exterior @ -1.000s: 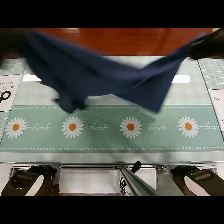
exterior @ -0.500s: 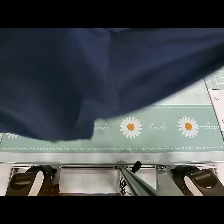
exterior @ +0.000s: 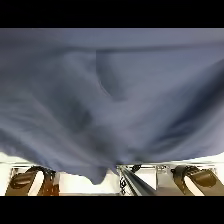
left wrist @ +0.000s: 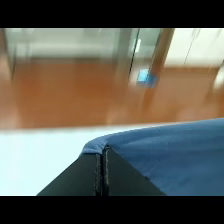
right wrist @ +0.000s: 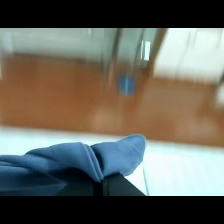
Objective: Fold the shirts.
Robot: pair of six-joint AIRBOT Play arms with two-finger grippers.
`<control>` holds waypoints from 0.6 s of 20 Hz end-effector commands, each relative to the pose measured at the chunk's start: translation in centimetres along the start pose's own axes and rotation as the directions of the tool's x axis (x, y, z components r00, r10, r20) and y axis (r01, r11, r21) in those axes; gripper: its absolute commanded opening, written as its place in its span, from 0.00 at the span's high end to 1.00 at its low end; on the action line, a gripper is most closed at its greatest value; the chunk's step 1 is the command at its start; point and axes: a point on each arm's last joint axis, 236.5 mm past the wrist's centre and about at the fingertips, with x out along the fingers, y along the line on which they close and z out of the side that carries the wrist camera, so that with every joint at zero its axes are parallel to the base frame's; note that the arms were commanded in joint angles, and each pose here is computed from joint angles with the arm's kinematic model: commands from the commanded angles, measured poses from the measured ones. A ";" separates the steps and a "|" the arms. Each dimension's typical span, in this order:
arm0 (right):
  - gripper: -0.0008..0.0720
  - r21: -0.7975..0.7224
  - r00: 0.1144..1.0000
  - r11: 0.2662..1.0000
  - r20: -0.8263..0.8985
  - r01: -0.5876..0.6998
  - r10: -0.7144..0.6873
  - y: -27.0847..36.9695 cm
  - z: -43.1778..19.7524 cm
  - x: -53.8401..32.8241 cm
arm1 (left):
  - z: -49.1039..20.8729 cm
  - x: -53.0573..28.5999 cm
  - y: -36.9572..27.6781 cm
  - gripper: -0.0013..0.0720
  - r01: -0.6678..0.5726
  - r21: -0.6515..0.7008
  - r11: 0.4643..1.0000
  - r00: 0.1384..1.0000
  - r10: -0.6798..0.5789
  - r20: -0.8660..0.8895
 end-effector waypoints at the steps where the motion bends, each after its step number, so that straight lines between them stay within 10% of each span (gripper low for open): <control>1: 0.94 -0.149 0.904 0.987 -0.426 -0.065 -0.005 2.6 -8.7 6.4 | -5.6 5.7 3.6 0.96 -0.057 -0.025 0.998 0.961 0.048 -0.273; 12: 0.94 -0.187 0.760 0.960 -0.649 -0.207 0.038 11.4 -23.3 32.1 | -25.9 30.6 11.9 0.96 -0.084 -0.170 0.982 0.756 -0.049 -0.653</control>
